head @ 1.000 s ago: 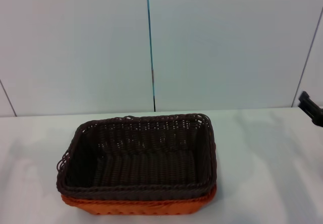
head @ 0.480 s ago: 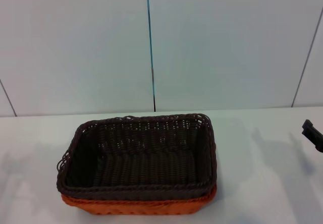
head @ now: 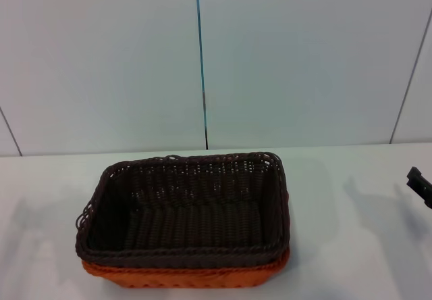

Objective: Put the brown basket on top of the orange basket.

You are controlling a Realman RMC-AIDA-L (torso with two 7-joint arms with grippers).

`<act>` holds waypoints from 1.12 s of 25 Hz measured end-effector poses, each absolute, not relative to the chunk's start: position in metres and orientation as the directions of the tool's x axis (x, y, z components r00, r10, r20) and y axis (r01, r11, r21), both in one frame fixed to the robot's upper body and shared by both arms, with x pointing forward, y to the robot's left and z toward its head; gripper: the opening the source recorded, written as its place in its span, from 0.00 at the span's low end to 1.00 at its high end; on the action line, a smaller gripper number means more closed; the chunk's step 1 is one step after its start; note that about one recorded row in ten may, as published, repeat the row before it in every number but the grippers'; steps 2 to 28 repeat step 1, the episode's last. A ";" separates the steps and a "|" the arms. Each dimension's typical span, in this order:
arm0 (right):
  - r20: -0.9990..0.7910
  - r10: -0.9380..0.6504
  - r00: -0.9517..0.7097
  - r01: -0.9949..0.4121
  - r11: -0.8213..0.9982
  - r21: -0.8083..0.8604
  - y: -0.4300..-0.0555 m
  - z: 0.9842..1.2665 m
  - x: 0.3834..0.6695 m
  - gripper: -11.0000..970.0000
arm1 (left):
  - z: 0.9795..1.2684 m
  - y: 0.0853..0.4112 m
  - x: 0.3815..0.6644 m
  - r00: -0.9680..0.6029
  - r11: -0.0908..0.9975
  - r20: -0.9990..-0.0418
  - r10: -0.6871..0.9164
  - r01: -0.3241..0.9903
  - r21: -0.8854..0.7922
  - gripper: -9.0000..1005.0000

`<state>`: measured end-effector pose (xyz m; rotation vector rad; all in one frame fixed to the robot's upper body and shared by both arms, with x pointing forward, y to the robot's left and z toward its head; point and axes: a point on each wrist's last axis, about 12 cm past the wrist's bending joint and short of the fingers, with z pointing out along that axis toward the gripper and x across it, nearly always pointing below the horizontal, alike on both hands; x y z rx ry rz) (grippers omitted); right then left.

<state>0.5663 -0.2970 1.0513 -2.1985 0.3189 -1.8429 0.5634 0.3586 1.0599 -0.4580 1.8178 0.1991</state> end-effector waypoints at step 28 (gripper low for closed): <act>0.930 -0.326 0.171 -0.002 -0.944 -0.331 -0.296 1.053 0.567 0.97 | 1.060 0.359 0.564 -0.222 0.906 -0.951 -0.215 -0.409 -0.109 0.91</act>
